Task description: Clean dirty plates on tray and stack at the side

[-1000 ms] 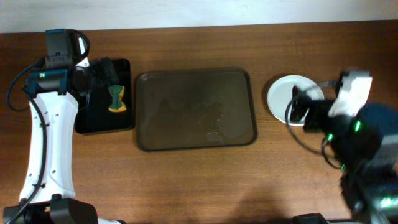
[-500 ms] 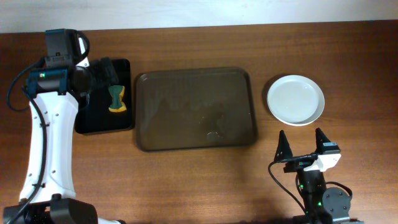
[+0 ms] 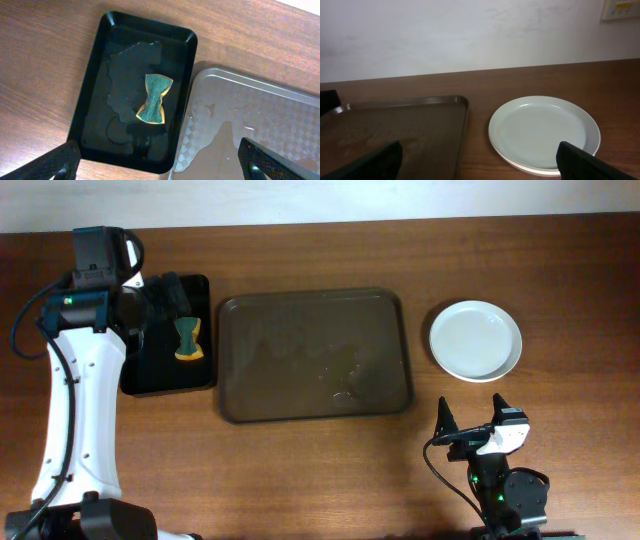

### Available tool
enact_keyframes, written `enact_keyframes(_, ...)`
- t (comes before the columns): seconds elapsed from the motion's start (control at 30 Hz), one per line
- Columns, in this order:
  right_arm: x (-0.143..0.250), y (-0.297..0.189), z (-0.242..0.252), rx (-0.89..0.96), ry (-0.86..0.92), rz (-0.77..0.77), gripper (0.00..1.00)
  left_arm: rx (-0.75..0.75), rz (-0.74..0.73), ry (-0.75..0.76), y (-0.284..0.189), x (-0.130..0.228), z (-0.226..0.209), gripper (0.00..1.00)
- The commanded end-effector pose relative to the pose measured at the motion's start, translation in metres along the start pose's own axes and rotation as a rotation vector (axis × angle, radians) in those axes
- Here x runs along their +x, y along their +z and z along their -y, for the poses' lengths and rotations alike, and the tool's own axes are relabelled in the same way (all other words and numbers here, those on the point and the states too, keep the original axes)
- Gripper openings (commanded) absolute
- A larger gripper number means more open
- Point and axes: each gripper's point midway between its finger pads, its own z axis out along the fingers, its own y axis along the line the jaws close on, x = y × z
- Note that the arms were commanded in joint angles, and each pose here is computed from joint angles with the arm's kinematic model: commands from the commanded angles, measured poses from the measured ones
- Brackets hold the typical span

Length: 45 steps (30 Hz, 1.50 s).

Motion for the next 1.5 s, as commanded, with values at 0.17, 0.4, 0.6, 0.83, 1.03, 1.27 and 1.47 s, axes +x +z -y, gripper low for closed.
enact_keyframes(0.17, 0.003, 0.0, -0.003, -0.012, -0.008, -0.005, 0.98, -0.049, 0.001, -0.005, -0.001, 0.0, -0.01, 0.99)
enact_keyframes(0.4, 0.003, 0.0, -0.003, -0.012, -0.008, -0.005, 0.98, -0.003, 0.256, -0.025, -0.077, 0.002, -0.017, 0.99)
enact_keyframes(0.6, 0.003, 0.0, -0.003, -0.012, -0.008, -0.005, 0.98, 0.061, 0.595, -0.056, -0.096, 0.076, -0.037, 0.99)
enact_keyframes(0.83, 0.003, 0.0, -0.003, -0.012, -0.008, -0.005, 0.98, 0.12, 0.786, -0.064, -0.068, 0.137, -0.046, 0.99)
enact_keyframes(1.03, 0.003, 0.0, -0.003, -0.012, -0.008, -0.005, 0.98, 0.156, 0.857, -0.06, -0.051, 0.16, -0.045, 0.99)
enact_keyframes(1.27, 0.003, 0.0, -0.003, -0.012, -0.008, -0.005, 0.98, 0.154, 0.908, -0.071, -0.035, 0.175, -0.051, 0.99)
enact_keyframes(1.47, 0.003, 0.0, -0.003, -0.012, -0.008, -0.005, 0.98, 0.134, 0.909, -0.032, -0.035, 0.175, -0.051, 0.99)
